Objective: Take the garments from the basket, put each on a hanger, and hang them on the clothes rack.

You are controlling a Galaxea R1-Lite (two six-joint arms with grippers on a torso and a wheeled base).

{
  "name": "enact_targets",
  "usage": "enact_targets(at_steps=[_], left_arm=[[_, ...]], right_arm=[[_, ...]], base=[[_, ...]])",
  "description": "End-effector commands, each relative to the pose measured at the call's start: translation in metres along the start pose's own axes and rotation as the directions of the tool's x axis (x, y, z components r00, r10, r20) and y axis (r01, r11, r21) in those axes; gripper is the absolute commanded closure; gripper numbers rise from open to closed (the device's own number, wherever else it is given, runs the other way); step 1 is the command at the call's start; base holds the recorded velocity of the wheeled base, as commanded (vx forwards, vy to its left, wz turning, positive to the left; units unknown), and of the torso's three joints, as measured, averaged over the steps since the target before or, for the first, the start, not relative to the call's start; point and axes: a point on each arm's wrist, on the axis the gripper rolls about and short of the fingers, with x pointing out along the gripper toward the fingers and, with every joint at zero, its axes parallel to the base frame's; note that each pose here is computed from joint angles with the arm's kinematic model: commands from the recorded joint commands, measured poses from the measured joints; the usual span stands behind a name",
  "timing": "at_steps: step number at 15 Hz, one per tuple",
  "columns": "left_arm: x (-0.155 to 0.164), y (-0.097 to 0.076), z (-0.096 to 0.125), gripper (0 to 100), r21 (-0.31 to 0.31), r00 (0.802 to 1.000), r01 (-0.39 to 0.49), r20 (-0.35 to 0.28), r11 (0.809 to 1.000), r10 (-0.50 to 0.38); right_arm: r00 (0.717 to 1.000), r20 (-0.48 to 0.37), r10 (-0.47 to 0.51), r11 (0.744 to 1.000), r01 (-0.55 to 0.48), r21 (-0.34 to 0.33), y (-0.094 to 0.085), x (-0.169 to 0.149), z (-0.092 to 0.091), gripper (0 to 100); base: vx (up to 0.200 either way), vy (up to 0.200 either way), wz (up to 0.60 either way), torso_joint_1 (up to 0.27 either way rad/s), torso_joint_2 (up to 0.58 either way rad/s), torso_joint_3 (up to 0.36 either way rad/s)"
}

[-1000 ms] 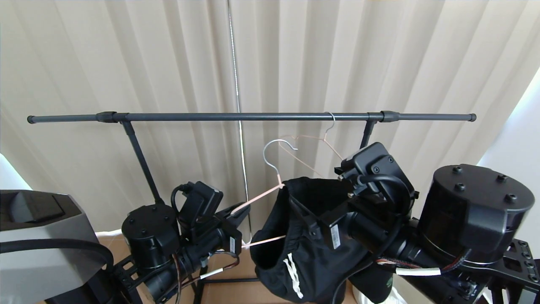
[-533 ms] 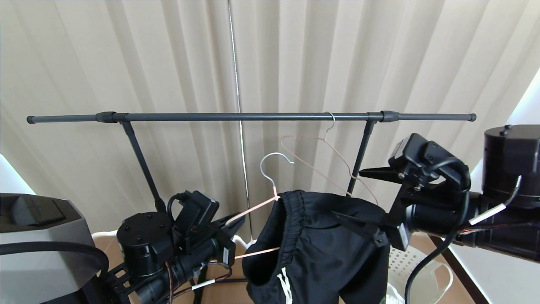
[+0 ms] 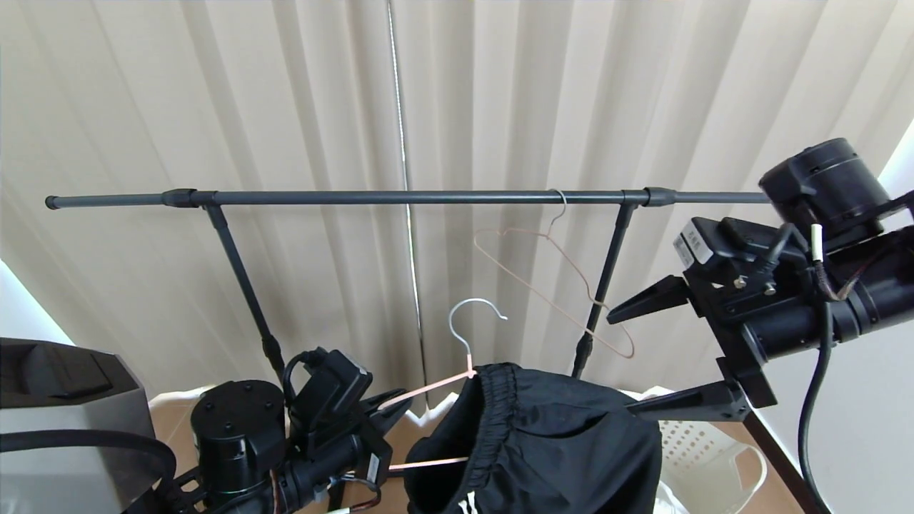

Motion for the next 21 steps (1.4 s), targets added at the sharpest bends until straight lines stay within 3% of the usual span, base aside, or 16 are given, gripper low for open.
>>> enact_targets(at_steps=[1,7,21], left_arm=[[0.001,0.000,0.001,100,0.000,1.000,0.001,0.006,1.000,-0.001],[0.002,-0.002,0.003,100,0.002,1.000,0.009,0.016,1.000,-0.009],[0.002,-0.007,0.012,100,0.008,0.998,0.022,0.056,1.000,-0.022]], right_arm=[[0.996,0.005,0.084,0.996,-0.084,0.029,-0.021,0.025,-0.005,0],[0.987,-0.034,0.156,0.986,-0.154,0.061,-0.028,0.056,-0.015,0],[0.974,-0.081,0.213,0.975,-0.207,0.074,-0.024,0.080,-0.019,0]], base=[[0.000,0.000,0.00,0.000,0.00,0.000],[0.000,0.000,0.00,0.000,0.00,0.000],[0.000,0.000,0.00,0.000,0.00,0.000]])
